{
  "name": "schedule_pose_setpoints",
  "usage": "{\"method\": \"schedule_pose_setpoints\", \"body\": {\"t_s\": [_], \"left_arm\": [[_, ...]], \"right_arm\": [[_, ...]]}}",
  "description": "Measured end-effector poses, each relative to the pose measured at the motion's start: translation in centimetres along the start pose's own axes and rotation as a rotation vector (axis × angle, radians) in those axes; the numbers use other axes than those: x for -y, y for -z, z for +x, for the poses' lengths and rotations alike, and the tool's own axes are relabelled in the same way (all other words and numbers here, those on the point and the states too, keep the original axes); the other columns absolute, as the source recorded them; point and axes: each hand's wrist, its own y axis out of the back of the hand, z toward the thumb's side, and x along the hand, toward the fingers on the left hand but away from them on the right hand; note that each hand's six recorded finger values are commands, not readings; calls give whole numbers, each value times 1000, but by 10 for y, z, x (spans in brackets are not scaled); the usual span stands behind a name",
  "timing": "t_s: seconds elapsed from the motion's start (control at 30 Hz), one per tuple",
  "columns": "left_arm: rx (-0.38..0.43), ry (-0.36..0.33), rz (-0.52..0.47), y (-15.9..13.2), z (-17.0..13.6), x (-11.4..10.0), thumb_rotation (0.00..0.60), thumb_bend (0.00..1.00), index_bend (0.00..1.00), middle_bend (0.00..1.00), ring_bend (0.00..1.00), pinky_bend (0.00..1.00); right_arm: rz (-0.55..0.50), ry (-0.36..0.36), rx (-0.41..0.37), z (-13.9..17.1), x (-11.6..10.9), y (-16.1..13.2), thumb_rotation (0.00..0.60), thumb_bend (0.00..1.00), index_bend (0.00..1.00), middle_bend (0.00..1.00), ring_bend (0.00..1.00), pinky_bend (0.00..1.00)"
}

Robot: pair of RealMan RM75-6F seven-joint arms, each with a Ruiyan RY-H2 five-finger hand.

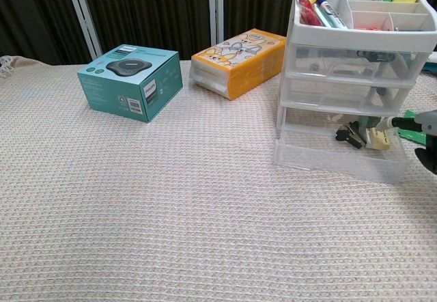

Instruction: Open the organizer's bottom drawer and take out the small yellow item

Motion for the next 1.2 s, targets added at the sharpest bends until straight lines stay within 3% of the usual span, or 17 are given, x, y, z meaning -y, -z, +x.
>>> {"method": "schedule_pose_setpoints", "body": {"t_s": [0.77, 1.2], "left_arm": [[8, 10, 0, -2, -1, 1, 600, 158, 0, 0, 0, 0], [7, 13, 0, -1, 0, 1, 600, 158, 0, 0, 0, 0]], "right_arm": [[12, -70, 106, -25, -11, 10, 600, 744, 15, 986, 996, 633], [39, -115, 136, -29, -6, 13, 600, 745, 79, 986, 997, 634]]}}
